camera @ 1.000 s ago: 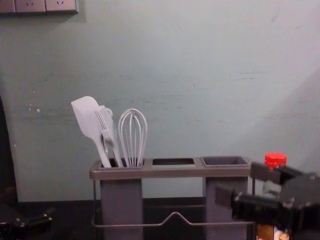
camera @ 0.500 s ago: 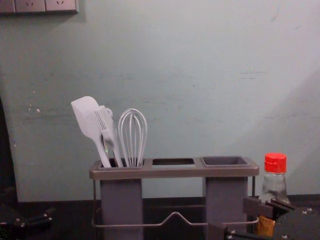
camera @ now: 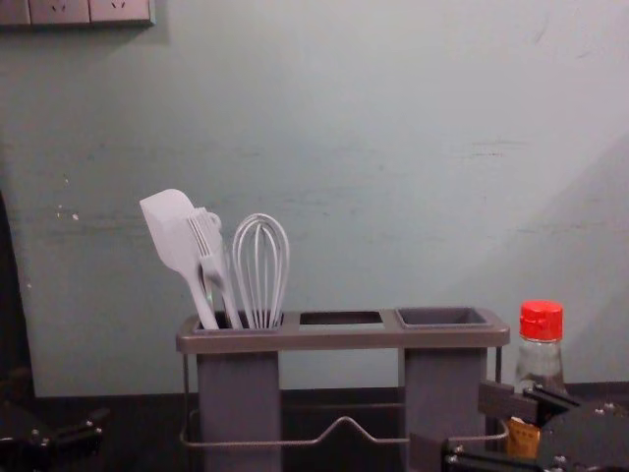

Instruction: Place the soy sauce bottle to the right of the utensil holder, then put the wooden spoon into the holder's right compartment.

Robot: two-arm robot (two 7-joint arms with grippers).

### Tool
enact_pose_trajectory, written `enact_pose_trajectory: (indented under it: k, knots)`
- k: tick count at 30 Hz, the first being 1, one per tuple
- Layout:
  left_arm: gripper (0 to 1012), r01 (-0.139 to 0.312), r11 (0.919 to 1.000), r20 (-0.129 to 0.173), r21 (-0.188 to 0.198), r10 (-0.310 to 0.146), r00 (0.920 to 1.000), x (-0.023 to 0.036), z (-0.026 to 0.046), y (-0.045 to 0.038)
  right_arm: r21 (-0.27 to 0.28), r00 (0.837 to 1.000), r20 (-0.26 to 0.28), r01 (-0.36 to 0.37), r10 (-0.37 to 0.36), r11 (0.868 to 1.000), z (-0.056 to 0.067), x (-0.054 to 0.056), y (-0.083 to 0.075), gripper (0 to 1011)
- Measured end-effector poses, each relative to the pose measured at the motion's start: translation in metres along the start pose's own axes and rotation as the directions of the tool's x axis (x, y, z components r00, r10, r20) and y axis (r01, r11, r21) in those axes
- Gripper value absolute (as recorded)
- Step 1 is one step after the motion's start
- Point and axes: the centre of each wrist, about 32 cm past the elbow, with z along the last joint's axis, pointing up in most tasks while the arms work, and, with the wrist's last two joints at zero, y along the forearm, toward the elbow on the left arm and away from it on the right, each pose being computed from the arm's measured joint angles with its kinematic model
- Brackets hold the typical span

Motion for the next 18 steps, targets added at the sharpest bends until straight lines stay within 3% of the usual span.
enact_pose_trajectory:
  k: [12, 14, 18]
  knots:
    - [1005, 0.0, 1.0, 0.0, 0.0, 0.0, 1.0, 0.0, 0.0, 0.0, -0.006, 1.0, 0.001, 0.0, 0.0, 1.0, 0.002, -0.001, 0.0, 1000]
    - [1005, 0.0, 1.0, 0.0, 0.0, 0.0, 1.0, 0.0, 0.0, 0.0, -0.035, 1.0, -0.004, 0.0, 0.0, 0.999, 0.003, -0.003, -0.001, 1000]
    - [1005, 0.0, 1.0, 0.0, 0.0, 0.0, 1.0, 0.0, 0.0, 0.0, -0.179, 1.0, -0.029, 0.005, -0.01, 0.984, 0.013, -0.011, -0.004, 1000]
